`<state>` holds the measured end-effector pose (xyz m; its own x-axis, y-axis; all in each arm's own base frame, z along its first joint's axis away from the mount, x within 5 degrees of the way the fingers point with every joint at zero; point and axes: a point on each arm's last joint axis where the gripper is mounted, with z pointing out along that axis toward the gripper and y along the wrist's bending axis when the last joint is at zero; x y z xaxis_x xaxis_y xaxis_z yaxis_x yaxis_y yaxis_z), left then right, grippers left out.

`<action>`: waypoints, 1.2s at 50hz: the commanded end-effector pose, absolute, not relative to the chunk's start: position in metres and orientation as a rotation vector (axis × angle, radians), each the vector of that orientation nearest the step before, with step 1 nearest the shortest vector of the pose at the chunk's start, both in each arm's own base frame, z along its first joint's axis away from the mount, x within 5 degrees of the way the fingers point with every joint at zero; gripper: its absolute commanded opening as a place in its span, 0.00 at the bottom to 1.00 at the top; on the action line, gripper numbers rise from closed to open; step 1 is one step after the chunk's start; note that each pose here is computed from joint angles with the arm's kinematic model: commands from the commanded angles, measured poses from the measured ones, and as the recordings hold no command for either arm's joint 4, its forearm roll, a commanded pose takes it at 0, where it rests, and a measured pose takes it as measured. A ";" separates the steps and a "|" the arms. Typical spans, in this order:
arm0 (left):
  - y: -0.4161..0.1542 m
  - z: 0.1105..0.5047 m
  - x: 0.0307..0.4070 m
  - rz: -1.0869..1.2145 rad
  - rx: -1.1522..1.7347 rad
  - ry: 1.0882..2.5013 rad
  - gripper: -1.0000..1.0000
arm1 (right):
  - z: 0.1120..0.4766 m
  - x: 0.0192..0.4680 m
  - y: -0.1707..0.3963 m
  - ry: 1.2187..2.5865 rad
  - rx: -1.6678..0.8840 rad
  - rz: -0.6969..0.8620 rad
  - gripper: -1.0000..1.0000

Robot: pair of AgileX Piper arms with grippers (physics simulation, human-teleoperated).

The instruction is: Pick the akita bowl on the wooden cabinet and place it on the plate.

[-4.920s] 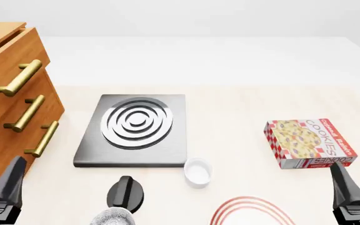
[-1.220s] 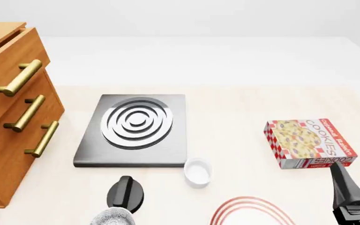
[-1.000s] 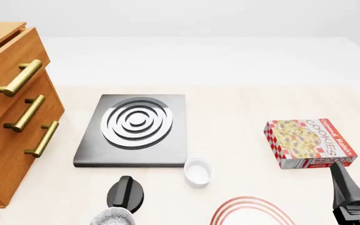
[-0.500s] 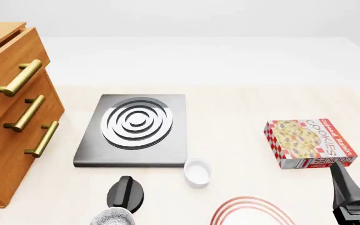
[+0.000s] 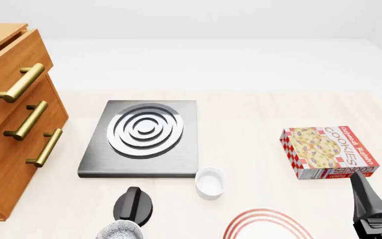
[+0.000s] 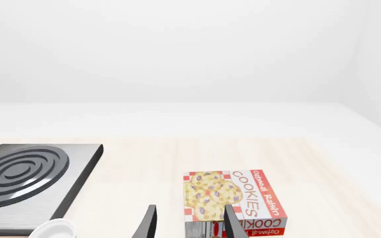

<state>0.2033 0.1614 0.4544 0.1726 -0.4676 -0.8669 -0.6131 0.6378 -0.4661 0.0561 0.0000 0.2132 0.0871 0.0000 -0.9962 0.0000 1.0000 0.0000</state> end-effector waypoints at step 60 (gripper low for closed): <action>0.183 0.425 0.245 0.043 -1.058 1.514 1.00 | 0.213 0.056 0.000 1.484 0.000 0.000 1.00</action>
<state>0.2423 0.1796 0.4266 0.1422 -0.5693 -0.8097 -0.6169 0.5887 -0.5223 0.0561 0.0000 0.2132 0.0871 0.0000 -0.9962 0.0000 1.0000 0.0000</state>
